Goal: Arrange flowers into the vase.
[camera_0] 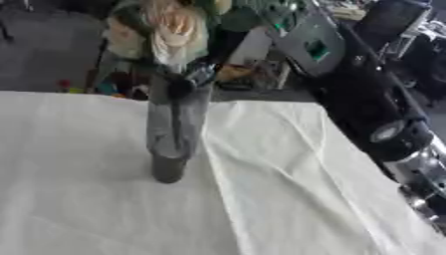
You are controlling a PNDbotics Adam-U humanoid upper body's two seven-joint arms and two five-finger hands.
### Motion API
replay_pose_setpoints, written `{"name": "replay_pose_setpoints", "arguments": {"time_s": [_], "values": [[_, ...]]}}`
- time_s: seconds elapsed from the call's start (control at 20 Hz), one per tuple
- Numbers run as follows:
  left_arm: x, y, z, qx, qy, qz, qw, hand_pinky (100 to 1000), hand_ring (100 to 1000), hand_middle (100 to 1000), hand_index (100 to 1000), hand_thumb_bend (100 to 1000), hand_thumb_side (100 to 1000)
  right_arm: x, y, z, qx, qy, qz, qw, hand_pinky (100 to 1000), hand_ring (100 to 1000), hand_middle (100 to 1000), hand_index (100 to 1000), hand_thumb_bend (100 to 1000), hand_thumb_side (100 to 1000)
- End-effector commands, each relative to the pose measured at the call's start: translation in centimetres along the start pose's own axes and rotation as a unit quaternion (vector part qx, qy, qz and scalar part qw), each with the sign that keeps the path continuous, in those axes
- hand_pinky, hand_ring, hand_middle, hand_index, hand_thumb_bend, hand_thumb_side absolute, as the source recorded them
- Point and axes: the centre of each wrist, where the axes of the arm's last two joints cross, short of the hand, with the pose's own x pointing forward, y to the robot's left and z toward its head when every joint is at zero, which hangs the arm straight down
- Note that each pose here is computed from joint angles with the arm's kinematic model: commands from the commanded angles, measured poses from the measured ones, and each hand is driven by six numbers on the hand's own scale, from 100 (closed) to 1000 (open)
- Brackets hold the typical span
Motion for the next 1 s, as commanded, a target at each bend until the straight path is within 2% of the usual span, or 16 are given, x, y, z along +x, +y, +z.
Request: {"name": "replay_pose_setpoints", "arguments": {"time_s": [0.05,0.2,0.4,0.45,0.5,0.65,1.0], "values": [[0.6,0.1,-0.4,-0.009,-0.006,-0.007,1.0,861,783,842,924,100,847,-0.7,-1.0,1.3,-0.011,0.033,0.046,0.998,988,1000,1000,1000,710,559],[0.6,0.1,-0.4,-0.01,-0.005,-0.006,1.0,860,783,842,924,100,846,-0.9,-0.9,1.1,-0.005,0.054,0.092,0.994,999,1000,1000,1000,692,564],[0.6,0.2,-0.3,-0.01,-0.004,-0.006,1.0,859,783,842,924,100,845,-1.1,-1.3,1.4,-0.009,0.062,0.125,0.99,1000,1000,1000,1000,673,582],[0.6,0.2,-0.3,-0.009,-0.005,-0.006,1.0,859,783,842,925,100,845,-1.2,-1.4,1.5,-0.01,0.067,0.134,0.989,1000,1000,1000,1000,623,570],[0.6,0.2,-0.3,-0.009,-0.004,-0.006,1.0,859,783,842,925,100,845,-1.2,-1.6,1.7,-0.013,0.073,0.14,0.987,1000,1000,1000,1000,669,593],[0.6,0.2,-0.3,-0.009,-0.003,-0.005,1.0,858,783,842,925,100,845,-1.3,-2.2,2.5,-0.025,0.084,0.154,0.984,1000,1000,1000,1000,670,607],[0.7,0.3,-0.2,-0.008,-0.003,-0.003,1.0,857,783,841,925,100,842,-1.4,-2.8,3.0,-0.035,0.092,0.155,0.983,1000,1000,1000,1000,644,613]]}}
